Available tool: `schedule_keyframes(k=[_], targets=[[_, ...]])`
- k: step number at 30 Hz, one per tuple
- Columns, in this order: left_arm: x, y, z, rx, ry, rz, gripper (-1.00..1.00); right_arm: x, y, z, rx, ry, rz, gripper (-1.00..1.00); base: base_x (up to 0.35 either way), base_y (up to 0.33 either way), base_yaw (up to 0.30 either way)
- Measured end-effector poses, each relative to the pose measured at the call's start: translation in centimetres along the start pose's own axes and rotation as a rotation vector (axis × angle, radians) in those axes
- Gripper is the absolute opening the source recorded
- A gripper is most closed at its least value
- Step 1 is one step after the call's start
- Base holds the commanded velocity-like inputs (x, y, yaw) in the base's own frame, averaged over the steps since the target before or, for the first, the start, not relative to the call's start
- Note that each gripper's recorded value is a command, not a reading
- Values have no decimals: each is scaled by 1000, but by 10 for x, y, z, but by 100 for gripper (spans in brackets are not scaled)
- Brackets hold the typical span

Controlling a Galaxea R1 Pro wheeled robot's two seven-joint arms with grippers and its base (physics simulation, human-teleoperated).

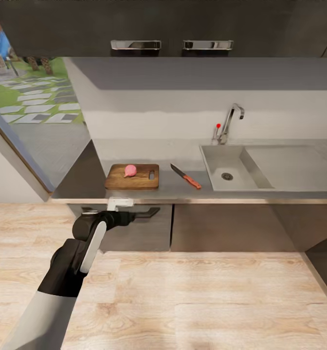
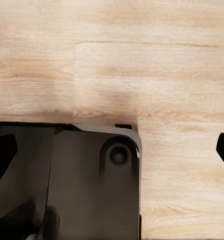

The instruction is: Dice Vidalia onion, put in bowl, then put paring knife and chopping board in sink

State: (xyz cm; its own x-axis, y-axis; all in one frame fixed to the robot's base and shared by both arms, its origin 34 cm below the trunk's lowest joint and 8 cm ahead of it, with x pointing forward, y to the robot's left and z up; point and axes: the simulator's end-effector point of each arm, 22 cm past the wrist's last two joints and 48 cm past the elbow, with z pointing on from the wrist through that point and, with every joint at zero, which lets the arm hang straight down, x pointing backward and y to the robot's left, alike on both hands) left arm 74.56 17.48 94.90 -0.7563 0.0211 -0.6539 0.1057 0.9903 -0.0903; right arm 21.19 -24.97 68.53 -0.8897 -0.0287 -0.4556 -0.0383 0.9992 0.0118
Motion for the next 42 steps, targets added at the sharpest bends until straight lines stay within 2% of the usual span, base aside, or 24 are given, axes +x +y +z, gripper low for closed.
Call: schedule_keyframes(k=[4,5,7,13,18,19,21,23,27,29,32,33,34,35,42], targets=[[32,-2,1,7,42,-8,100,0,0,0,0,0,0,100,-43,0,0],[57,-5,-3,14,64,-16,100,0,0,0,0,0,0,100,-8,0,0],[77,-6,-5,16,68,-26,100,0,-1,0,1,-1,-1,100,-5,0,0],[152,-4,-15,4,2,-88,100,-7,-3,0,4,-26,-3,100,-1,0,0],[218,15,-35,-37,-30,-102,100,-22,-5,1,11,-72,-4,100,0,0,0],[235,24,-45,-54,-65,-99,100,-31,-6,2,13,-93,-5,100,0,0,0],[255,32,-59,-71,-97,-91,100,-43,-7,3,15,-119,-6,100,0,0,0],[287,39,-88,-89,-156,-75,100,-74,-8,4,19,-181,-8,100,0,0,0],[325,33,-128,-88,-190,-39,100,-115,-12,4,29,-243,-10,100,0,0,0],[339,31,-140,-86,-190,-20,100,-127,-14,5,38,-242,-10,100,0,0,0],[357,32,-147,-88,-167,-1,100,-133,-16,5,47,-231,-8,100,0,0,0],[372,33,-148,-92,-141,5,100,-133,-16,6,49,-227,-7,100,0,0,0],[422,40,-151,-106,-44,16,100,-132,-17,6,53,-229,8,100,0,0,0],[443,43,-154,-111,-2,20,100,-133,-17,6,55,-236,19,100,0,0,0],[482,49,-161,-123,60,25,100,-121,-19,6,59,-227,44,100,0,0,-34]])
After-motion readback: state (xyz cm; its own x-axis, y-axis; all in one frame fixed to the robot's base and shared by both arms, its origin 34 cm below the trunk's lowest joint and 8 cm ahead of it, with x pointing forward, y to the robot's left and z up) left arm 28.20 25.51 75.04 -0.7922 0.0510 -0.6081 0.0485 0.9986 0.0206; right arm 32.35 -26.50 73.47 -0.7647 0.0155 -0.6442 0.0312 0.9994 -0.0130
